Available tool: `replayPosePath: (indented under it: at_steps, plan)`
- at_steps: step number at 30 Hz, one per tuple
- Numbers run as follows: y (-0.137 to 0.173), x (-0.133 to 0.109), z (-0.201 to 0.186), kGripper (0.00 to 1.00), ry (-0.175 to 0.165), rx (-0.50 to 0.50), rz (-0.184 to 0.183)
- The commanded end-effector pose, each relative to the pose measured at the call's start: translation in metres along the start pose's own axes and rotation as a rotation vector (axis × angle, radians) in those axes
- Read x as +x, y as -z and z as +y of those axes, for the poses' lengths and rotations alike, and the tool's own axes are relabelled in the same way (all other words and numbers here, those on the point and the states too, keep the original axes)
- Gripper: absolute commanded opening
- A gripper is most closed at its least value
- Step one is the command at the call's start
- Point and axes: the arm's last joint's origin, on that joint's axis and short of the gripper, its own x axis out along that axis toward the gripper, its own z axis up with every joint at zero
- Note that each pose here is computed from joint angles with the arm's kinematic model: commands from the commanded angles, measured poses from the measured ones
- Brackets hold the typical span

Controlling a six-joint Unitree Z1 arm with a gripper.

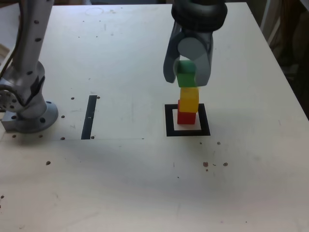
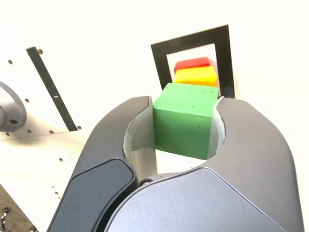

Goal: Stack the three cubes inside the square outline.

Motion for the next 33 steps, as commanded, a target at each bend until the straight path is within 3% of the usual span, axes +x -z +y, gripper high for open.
replayPosePath:
  at_steps: [1,10,19,22,27,33]
  plan:
    - [-0.002,0.003,-0.002,0.28,0.004,0.003,0.021]
    - [-0.012,0.016,-0.005,0.32,0.010,0.004,0.060]
    - [-0.014,0.015,-0.004,0.36,0.008,0.003,0.055]
    - [-0.014,0.016,-0.004,0.46,0.008,0.002,0.059]
    - [-0.014,0.018,-0.003,0.72,0.013,0.000,0.065]
    - [-0.013,0.019,-0.003,0.91,0.010,-0.006,0.070]
